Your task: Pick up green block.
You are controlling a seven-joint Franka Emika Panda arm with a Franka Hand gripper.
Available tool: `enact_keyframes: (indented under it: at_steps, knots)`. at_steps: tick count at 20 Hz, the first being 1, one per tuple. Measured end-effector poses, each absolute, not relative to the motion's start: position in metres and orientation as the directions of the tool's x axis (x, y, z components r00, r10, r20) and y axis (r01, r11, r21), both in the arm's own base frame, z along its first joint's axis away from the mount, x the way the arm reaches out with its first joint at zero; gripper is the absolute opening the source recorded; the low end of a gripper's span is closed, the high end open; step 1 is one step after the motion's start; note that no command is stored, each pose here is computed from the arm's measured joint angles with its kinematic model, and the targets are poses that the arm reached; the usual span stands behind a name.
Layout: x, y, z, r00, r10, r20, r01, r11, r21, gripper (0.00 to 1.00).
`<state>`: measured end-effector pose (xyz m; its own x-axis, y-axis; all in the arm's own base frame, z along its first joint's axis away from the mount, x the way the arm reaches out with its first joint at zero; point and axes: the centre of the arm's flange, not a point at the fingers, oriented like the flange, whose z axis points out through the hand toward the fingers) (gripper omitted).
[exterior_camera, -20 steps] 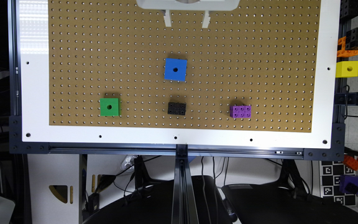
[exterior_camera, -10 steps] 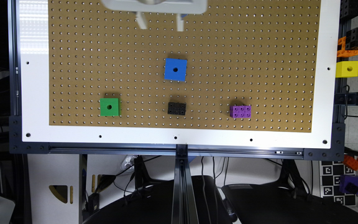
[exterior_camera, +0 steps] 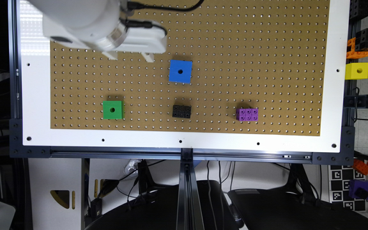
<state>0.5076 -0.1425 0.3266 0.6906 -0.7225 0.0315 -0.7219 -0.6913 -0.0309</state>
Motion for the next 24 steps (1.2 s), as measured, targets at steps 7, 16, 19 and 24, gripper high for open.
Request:
enact_keyframes:
  at_steps: [7, 16, 19, 24]
  knots:
    - [0.513, -0.164, 0.332, 0.6887, -0.7235, 0.048, -0.7226, -0.6903, -0.037, 1.00]
    - [0.545, -0.208, 0.327, 0.6875, -0.7228, 0.070, -0.7220, -0.6907, -0.040, 1.00]
    - [0.556, -0.222, 0.325, 0.6871, -0.7231, 0.071, -0.7225, -0.6903, -0.039, 1.00]
    - [0.565, -0.229, 0.326, 0.6878, -0.7228, 0.066, -0.7222, -0.6907, -0.038, 1.00]
